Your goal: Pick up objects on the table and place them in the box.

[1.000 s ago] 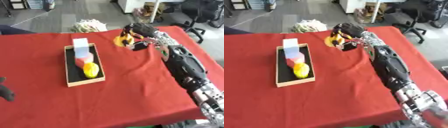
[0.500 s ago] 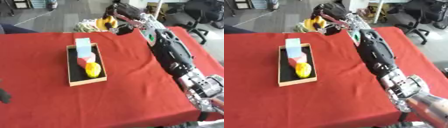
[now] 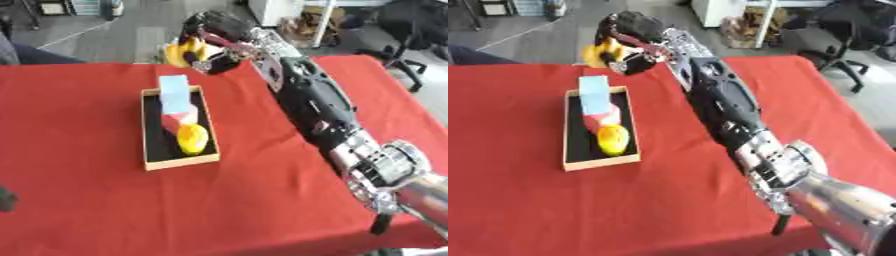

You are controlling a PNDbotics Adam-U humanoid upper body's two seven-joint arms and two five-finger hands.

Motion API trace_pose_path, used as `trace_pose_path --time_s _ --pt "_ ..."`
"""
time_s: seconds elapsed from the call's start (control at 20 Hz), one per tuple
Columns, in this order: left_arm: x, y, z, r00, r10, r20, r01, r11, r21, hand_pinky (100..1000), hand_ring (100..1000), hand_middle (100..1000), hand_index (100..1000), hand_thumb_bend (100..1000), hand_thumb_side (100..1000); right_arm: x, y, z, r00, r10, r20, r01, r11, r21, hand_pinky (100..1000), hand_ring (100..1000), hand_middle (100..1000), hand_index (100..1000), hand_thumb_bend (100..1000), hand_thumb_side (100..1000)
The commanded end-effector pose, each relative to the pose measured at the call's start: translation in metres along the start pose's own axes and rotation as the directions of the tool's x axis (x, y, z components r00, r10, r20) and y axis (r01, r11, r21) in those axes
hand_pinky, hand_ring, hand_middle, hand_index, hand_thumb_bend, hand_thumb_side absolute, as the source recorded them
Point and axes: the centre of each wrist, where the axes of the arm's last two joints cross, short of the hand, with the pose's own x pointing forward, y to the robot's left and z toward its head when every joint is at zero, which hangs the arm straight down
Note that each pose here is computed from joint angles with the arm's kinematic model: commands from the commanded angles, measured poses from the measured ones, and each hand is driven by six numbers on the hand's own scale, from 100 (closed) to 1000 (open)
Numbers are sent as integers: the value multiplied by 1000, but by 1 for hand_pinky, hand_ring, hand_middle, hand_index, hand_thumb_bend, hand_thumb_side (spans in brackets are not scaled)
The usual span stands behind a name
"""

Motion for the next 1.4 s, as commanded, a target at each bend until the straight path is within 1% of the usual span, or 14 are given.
trace_pose_path --time_s 0.05,0.35,0.65,0.7,0.8,0.95,1.0,1.05,1.1,1.15,1.4 --pt "6 1 -5 1000 -9 28 10 1000 -10 679 545 561 846 100 821 -1 -12 -6 999 31 13 -31 1000 -1 672 581 277 414 100 208" --pt "6 1 -5 1000 -7 30 7 1000 -10 678 545 560 846 100 821 2 -9 -10 999 33 34 -34 999 21 687 613 308 456 100 219" --pt "6 2 -5 1000 -8 26 9 1000 -3 676 544 559 845 100 822 2 -12 -10 998 39 42 -40 999 29 698 634 333 491 100 237" --pt "6 1 -5 1000 -8 26 8 1000 -2 676 544 559 844 100 822 2 -13 -11 998 40 45 -41 999 27 700 637 336 494 100 229" --pt "6 2 -5 1000 -9 26 9 1000 0 675 543 558 844 100 821 3 -16 -11 998 44 53 -45 999 24 707 653 360 516 100 236" --pt "6 2 -5 1000 -9 26 9 1000 0 675 543 558 844 100 822 4 -17 -13 997 47 66 -50 998 34 727 697 426 558 100 250" --pt "6 2 -5 1000 -10 26 10 1000 1 674 543 558 844 100 821 4 -17 -13 996 48 69 -51 998 41 732 706 431 573 100 255" --pt "6 2 -5 1000 -10 27 10 1000 2 674 543 558 844 100 820 4 -18 -13 996 50 72 -53 997 48 740 720 461 598 100 260" --pt "6 2 -5 1000 -11 27 10 1000 3 674 543 558 844 100 821 4 -18 -13 996 51 74 -55 997 56 742 723 469 605 100 261" --pt "6 2 -5 1000 -11 26 11 1000 4 674 543 557 844 100 822 4 -18 -13 996 52 76 -57 996 62 748 734 499 637 100 266" --pt "6 2 -4 1000 -11 25 11 1000 7 674 543 557 843 100 822 4 -21 -12 996 53 77 -58 996 68 761 752 555 696 100 271"
